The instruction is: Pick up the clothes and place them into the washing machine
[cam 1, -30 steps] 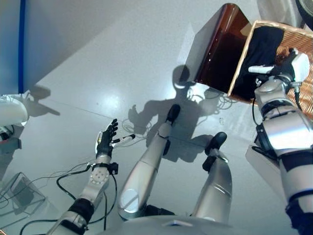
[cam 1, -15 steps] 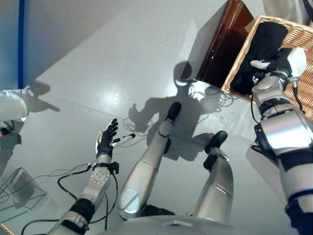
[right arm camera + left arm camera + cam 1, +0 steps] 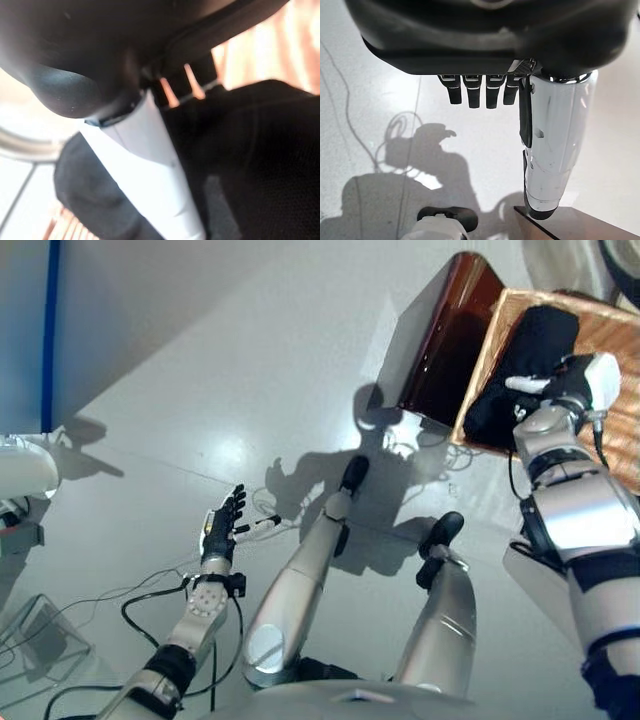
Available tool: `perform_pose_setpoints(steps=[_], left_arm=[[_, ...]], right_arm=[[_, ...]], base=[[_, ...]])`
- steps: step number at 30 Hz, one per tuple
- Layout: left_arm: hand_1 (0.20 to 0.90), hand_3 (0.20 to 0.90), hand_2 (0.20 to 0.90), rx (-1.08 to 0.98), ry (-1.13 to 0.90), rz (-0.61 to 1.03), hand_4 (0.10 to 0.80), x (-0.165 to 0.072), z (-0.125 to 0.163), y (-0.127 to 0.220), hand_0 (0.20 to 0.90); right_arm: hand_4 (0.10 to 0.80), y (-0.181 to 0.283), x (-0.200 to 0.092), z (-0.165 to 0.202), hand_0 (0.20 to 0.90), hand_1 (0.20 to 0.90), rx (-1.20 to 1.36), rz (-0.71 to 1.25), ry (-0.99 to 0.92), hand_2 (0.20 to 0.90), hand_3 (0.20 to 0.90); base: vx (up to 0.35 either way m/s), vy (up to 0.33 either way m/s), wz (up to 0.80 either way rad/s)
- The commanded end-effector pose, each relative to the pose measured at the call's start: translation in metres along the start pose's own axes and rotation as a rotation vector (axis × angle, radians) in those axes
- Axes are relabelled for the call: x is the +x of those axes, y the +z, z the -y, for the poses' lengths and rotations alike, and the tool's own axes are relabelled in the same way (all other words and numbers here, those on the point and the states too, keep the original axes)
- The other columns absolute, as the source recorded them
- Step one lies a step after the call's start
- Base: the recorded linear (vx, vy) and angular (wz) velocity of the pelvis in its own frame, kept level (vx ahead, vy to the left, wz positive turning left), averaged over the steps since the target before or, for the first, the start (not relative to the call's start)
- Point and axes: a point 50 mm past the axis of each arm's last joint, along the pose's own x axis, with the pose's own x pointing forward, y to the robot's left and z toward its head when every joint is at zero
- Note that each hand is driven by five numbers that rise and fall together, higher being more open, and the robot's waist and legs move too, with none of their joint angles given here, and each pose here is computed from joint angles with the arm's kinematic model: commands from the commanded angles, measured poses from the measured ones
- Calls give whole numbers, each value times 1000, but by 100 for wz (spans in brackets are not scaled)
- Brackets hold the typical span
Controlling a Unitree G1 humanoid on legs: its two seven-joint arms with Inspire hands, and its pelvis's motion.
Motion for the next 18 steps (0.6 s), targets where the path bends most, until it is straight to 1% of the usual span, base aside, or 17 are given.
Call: perform_pose_setpoints(steps=[1,2,4,6,7,8,9,11,12,14,15,17,18], left_arm=[[900,900,900,47,50,-41,800,-13,-19,-19,900],[900,900,900,53,45,-51,800,-15,-19,-21,900],[900,900,900,58,40,-75,800,-18,-19,-27,900],[900,900,900,56,36,-94,800,-20,-20,-31,900],[900,900,900,58,36,-96,800,-20,-21,-32,900],[900,900,900,54,31,-115,800,-24,-21,-37,900],[900,900,900,57,31,-117,800,-25,-22,-37,900],[900,900,900,46,26,-153,800,-29,-19,-45,900],[900,900,900,49,18,-166,800,-31,-19,-48,900],[900,900,900,44,3,-200,800,-36,-14,-55,900],[900,900,900,41,-6,-210,800,-36,-13,-57,900],[900,900,900,26,-21,-227,800,-41,-7,-61,900],[900,900,900,23,-27,-237,800,-43,-6,-63,900]], right_arm=[[300,-9,18,44,200,200,86,-13,-157,200,200],[300,-13,18,44,200,200,127,-27,-158,200,200],[300,-29,16,40,200,200,298,-86,-147,200,200],[300,-47,11,30,200,200,552,-168,-138,200,200],[300,-48,11,29,200,200,553,-171,-138,200,200],[300,-59,4,19,200,200,754,-228,-140,200,200],[300,-61,4,18,200,200,755,-232,-139,200,200],[300,-68,-5,4,200,200,1023,-283,-131,200,200],[300,-73,-8,1,200,200,1050,-300,-137,200,200],[300,-80,-16,-11,200,200,1209,-350,-138,200,200],[300,-83,-17,-12,200,200,1216,-365,-147,200,200],[300,-82,-20,-15,200,200,1383,-395,-185,200,200],[300,-88,-21,-15,200,200,1393,-413,-209,200,200]], base=[[-62,6,-15],[-48,17,-16],[65,-17,-16],[53,-22,-17],[47,8,-18],[31,15,-20],[39,6,-23],[43,-5,-31],[54,4,-27],[50,20,-18],[47,34,-13],[49,30,-8],[63,38,-4]])
